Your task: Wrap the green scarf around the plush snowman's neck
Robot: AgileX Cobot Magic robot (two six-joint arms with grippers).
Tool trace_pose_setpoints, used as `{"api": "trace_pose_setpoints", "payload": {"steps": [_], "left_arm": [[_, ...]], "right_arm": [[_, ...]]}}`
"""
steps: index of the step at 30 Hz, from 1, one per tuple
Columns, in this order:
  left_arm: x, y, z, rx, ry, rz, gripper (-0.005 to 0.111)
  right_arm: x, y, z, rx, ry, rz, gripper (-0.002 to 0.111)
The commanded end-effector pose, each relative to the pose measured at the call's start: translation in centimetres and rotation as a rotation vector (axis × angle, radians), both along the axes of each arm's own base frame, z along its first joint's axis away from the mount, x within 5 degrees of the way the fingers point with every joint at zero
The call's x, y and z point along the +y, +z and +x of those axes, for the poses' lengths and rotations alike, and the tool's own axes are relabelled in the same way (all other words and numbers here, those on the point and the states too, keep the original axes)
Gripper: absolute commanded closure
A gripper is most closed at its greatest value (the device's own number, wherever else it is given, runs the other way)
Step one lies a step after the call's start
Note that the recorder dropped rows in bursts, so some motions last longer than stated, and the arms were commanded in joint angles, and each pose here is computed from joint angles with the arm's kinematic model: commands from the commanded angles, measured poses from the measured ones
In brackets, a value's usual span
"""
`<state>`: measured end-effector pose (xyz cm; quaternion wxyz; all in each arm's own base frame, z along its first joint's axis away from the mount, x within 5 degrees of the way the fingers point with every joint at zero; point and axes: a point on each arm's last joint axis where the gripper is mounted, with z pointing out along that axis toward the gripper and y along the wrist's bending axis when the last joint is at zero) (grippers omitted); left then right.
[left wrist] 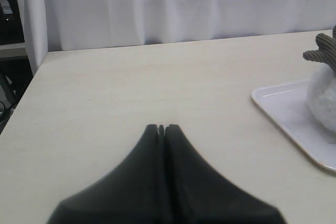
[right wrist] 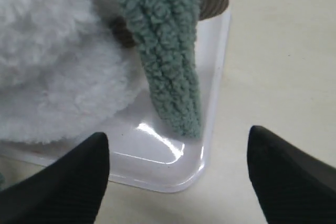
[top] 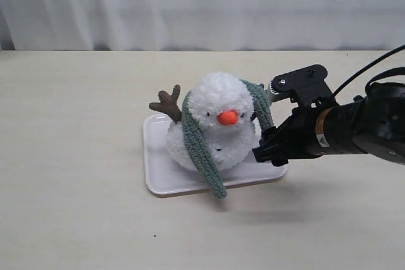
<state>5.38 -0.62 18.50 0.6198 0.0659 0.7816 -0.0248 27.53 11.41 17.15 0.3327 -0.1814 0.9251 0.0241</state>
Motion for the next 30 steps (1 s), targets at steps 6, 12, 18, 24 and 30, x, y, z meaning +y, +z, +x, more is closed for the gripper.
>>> {"api": "trace_pose_setpoints", "payload": {"steps": [6, 12, 18, 24, 30], "left_arm": [[0.0, 0.0, 0.0, -0.010, 0.001, 0.000, 0.107], [0.0, 0.0, 0.0, -0.010, 0.001, 0.000, 0.107], [0.0, 0.0, 0.0, -0.010, 0.001, 0.000, 0.107], [0.0, 0.0, 0.0, -0.010, 0.001, 0.000, 0.107], [0.0, 0.0, 0.0, -0.010, 0.001, 0.000, 0.107]], "right_arm": [[1.2, -2.1, 1.4, -0.022, 0.168, -0.031, 0.039], [0.4, -2.1, 1.7, -0.003, 0.154, -0.143, 0.039], [0.5, -1.7, 1.7, -0.024, 0.170, -0.138, 0.041], [1.1, -2.3, 1.9, -0.032, 0.221, -0.105, 0.053], [1.2, -3.2, 2.2, -0.010, 0.235, -0.131, 0.053]]}}
